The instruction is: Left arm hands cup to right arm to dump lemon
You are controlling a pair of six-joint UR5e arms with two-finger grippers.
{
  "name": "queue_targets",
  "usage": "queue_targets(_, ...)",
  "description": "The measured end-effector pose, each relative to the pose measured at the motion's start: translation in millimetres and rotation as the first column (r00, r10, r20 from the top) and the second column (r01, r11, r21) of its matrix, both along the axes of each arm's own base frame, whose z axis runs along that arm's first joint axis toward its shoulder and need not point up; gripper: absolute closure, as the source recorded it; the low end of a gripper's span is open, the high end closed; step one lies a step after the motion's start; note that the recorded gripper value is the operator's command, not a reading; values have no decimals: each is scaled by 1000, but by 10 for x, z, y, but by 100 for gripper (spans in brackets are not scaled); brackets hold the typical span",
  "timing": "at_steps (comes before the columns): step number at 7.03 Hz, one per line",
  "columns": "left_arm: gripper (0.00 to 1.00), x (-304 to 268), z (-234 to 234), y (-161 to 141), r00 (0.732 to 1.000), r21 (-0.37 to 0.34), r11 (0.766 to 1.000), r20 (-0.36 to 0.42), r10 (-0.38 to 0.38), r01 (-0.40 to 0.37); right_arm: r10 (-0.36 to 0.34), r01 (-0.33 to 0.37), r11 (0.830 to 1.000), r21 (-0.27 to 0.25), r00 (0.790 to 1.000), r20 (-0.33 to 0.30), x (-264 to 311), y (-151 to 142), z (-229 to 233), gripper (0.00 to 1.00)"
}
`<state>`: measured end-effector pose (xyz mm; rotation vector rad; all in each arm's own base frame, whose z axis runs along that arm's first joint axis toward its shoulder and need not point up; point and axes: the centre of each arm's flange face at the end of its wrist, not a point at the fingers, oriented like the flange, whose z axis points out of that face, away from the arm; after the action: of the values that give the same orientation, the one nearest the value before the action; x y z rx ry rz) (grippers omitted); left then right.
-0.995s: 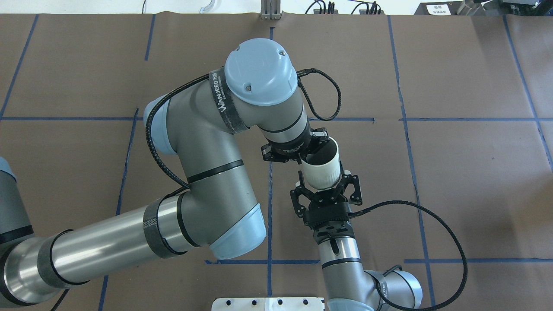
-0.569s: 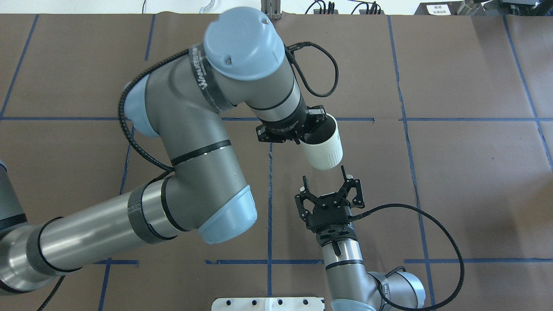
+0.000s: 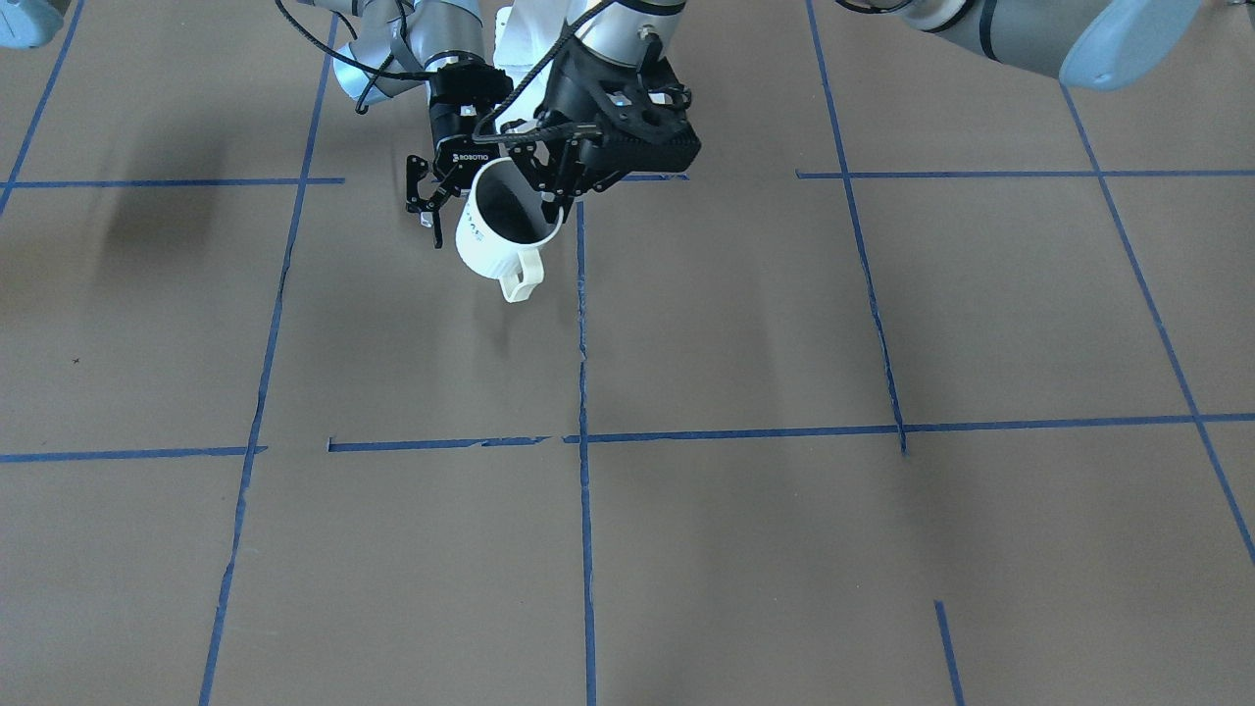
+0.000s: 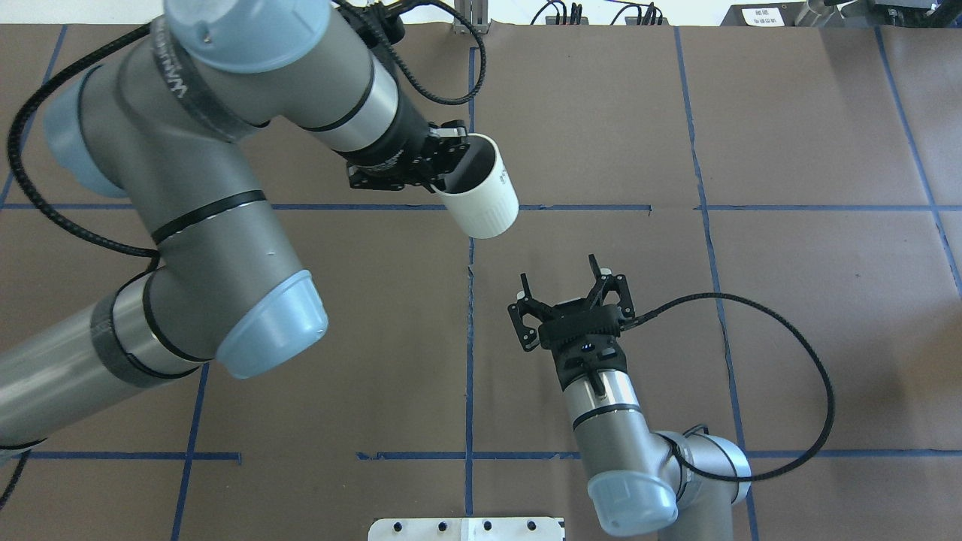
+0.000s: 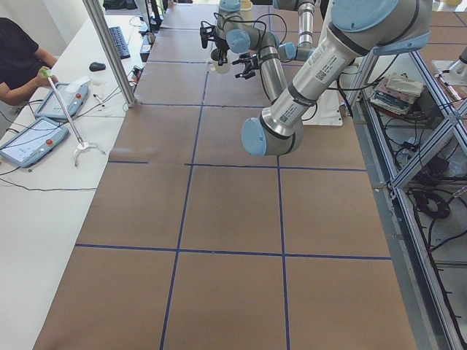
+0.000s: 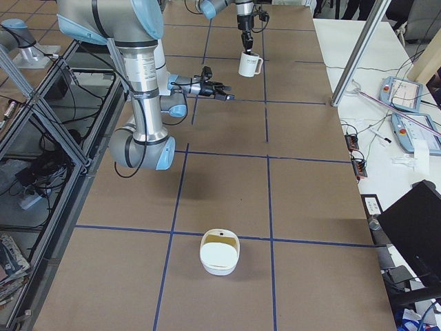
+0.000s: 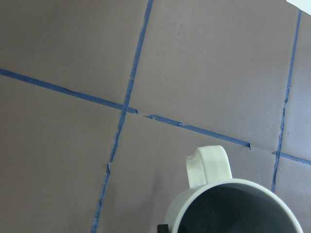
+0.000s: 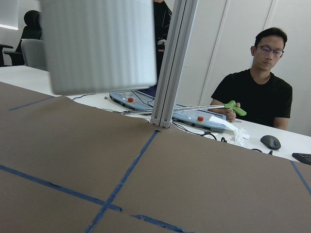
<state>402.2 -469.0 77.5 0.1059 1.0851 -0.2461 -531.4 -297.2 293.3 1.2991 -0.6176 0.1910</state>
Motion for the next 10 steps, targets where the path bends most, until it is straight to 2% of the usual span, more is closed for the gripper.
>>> queue_targets(2,100,-564,837,-247,990,145,987,129,53,-72,-92,93,993,-71,996,16,623,-524,192,0)
queue_targets(3,100,-974,1369,-404,977,185,974,191,98,-134,-164,167,978,-127,986,31,1136,-803,343,0)
queue_targets(4,100,-1395,1993,-479,964,211,959,228,139,-188,-229,235,954,-188,972,51,1634,-1049,467,0)
queue_targets(5,100,-1752,2647,-442,957,245,945,241,159,-218,-292,302,914,-270,953,80,2181,-1337,568,0)
queue_targets(6,100,-2009,3244,-293,954,269,935,250,163,-231,-343,367,853,-372,930,130,2783,-1623,649,0)
queue_targets(7,100,-2227,3756,-59,955,288,930,251,158,-229,-382,424,784,-452,905,187,3414,-1838,715,0)
queue_targets(8,100,-2366,4079,109,959,295,933,246,137,-209,-411,462,736,-495,886,216,3948,-1947,771,0)
queue_targets(10,100,-2475,4520,201,971,250,964,237,31,-92,-459,499,660,-562,860,224,4655,-1903,972,0)
